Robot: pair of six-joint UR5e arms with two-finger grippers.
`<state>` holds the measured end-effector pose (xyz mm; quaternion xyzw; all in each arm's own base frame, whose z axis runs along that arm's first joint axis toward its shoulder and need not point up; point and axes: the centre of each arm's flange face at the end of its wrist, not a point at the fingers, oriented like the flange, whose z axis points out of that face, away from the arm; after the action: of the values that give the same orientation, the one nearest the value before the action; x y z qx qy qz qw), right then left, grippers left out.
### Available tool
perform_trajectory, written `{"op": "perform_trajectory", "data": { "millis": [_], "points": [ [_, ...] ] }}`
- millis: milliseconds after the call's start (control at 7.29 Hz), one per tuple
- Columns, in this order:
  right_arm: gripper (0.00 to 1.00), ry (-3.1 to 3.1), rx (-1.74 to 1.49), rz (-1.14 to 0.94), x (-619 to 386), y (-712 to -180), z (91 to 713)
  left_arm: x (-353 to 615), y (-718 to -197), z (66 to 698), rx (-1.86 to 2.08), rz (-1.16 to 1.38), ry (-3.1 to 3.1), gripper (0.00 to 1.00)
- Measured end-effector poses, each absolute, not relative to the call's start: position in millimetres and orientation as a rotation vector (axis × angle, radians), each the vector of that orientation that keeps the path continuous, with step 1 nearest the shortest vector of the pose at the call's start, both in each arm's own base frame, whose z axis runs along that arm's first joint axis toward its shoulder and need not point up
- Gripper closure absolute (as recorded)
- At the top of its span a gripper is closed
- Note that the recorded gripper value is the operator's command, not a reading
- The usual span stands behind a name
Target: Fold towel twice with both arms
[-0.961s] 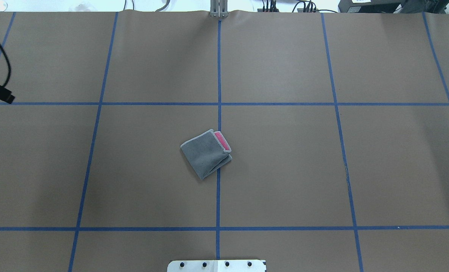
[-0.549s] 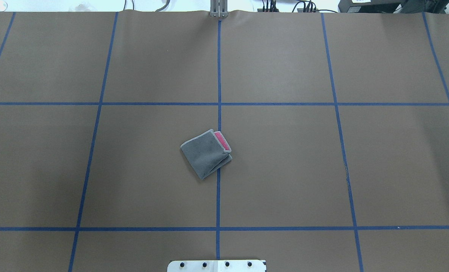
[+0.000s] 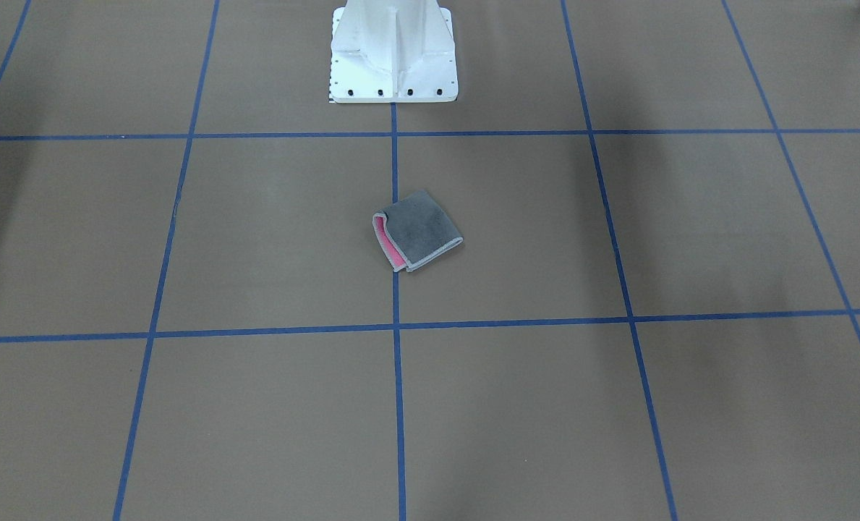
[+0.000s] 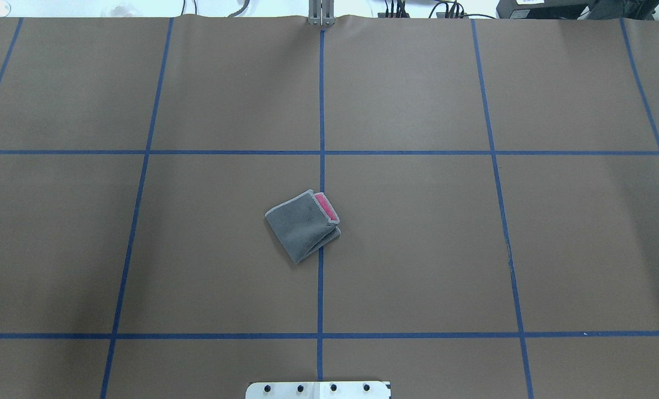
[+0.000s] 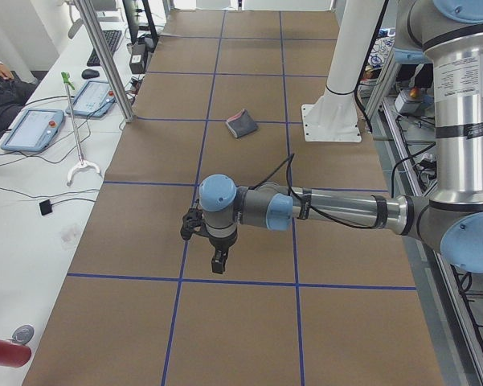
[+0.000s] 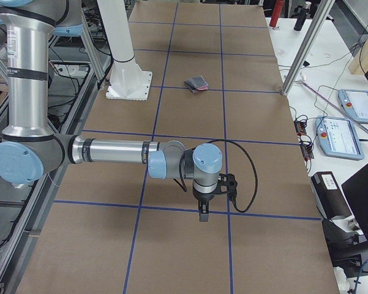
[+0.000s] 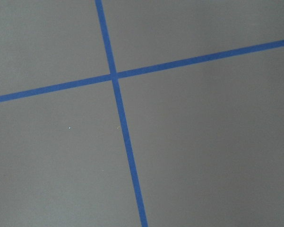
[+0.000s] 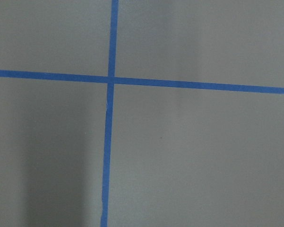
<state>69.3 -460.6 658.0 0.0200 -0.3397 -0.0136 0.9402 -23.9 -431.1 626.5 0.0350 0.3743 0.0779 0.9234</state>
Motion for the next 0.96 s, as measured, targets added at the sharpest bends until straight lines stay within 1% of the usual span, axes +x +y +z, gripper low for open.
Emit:
{"op": "perform_trajectory", "data": {
  "millis": [275,961],
  "points": [
    [0.0,-0.696,0.037,-0.027,69,-459,660,-30,-412,643,0.051,0.14,0.768,0.0],
    [0.0,-0.695,0.038,-0.028,69,-459,660,-31,-409,648,0.041,0.129,0.764,0.0]
  ]
}}
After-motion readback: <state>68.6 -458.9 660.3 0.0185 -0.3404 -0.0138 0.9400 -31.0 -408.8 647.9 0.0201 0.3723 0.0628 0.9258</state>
